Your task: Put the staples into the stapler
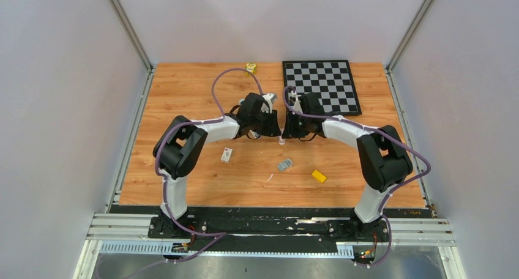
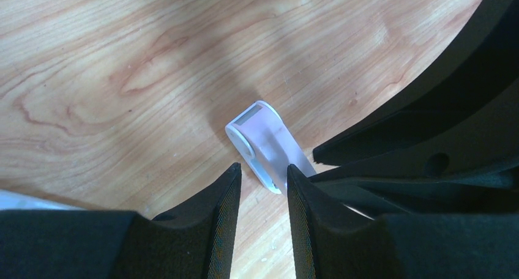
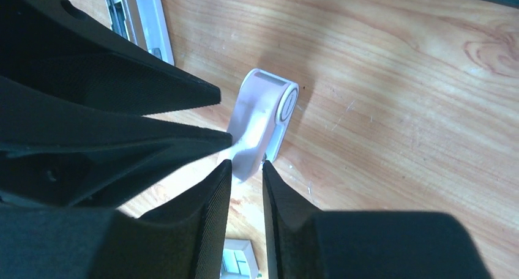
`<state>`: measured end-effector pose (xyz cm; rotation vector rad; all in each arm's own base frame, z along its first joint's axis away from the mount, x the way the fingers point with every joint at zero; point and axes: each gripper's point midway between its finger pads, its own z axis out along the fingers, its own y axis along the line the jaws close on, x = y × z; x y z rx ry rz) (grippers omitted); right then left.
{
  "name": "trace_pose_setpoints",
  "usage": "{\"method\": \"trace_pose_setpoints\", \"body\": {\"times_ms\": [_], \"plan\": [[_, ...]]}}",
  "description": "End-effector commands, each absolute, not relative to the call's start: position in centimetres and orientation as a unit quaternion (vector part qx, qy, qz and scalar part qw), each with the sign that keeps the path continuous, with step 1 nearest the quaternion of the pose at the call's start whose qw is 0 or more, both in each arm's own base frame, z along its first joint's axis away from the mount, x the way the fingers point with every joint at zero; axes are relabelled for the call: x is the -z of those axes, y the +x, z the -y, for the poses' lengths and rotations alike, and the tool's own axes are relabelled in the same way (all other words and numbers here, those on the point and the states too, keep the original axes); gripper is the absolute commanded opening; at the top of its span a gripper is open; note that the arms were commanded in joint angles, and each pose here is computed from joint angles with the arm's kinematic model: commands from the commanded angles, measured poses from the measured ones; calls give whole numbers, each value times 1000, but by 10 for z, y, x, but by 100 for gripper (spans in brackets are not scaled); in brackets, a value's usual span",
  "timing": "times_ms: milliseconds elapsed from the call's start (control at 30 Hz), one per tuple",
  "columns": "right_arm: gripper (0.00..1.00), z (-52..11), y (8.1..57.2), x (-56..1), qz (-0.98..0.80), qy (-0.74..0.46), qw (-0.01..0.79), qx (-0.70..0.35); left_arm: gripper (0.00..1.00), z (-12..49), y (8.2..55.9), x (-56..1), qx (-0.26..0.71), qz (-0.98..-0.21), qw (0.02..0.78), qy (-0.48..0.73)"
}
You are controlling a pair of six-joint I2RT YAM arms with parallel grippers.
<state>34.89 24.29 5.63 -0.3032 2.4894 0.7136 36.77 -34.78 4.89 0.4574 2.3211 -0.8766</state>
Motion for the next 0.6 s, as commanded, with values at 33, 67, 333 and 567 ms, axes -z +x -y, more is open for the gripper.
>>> {"method": "trace_pose_setpoints", "body": {"times_ms": [33, 67, 333, 567], "plan": [[31, -239, 328, -82, -922, -141, 255, -254, 37, 336, 356, -83, 315, -881, 309, 173], [32, -239, 324, -86, -920, -144, 255, -260, 39, 336, 353, -90, 318, -878, 311, 175], [36, -238, 285, -95, -910, -169, 265, -272, 46, 322, 310, -105, 354, -867, 294, 193], [36, -248, 259, -90, -901, -205, 263, -278, 43, 312, 265, -94, 393, -856, 278, 188]]}}
